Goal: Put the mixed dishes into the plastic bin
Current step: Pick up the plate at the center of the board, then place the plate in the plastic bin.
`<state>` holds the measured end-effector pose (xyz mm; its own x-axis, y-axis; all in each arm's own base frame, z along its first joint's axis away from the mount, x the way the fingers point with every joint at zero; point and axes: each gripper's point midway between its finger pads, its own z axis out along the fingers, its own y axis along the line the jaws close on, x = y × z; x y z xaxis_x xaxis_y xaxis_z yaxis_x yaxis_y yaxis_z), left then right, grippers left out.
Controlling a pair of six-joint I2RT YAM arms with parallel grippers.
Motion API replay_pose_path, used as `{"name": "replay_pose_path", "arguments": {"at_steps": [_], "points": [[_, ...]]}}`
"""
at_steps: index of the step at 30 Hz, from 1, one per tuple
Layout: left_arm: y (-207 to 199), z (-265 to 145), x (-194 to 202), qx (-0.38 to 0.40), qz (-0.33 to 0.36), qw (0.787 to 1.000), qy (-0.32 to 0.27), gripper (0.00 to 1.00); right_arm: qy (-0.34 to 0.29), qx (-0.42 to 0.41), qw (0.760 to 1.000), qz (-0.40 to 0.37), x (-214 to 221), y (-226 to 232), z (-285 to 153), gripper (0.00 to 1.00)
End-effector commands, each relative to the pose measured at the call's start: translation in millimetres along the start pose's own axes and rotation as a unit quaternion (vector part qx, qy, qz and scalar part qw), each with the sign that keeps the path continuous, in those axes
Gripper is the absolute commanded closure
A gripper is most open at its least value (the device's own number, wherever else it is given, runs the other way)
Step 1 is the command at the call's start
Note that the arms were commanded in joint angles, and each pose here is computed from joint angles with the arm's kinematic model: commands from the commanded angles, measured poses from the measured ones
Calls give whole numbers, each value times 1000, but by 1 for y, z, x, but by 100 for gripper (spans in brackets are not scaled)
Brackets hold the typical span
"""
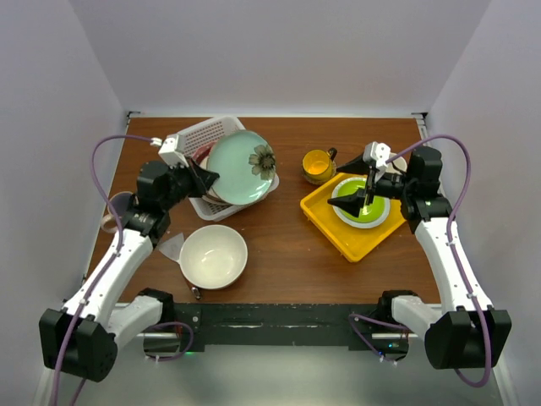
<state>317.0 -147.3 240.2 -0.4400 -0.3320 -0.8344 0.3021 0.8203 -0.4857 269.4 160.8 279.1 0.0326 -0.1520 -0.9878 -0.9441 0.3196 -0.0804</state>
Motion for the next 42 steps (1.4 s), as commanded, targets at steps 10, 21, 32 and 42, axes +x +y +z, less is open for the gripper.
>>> {"name": "replay_pose_path", "arguments": {"at_steps": [10,21,32,42], "points": [[39,30,-93,26,-94,989,-107,100,-11,2,1000,-7,-5,0,-1,2],[71,57,-67,-6,-109,992,-65,100,-10,2,1000,0,0,-2,1,2],[94,70,-56,-19,-121,992,-41,100,-11,0,1000,-1,-1,-1,1,2],[103,76,-45,-22,-127,991,-22,100,-11,1,1000,-1,0,-1,1,2]]}}
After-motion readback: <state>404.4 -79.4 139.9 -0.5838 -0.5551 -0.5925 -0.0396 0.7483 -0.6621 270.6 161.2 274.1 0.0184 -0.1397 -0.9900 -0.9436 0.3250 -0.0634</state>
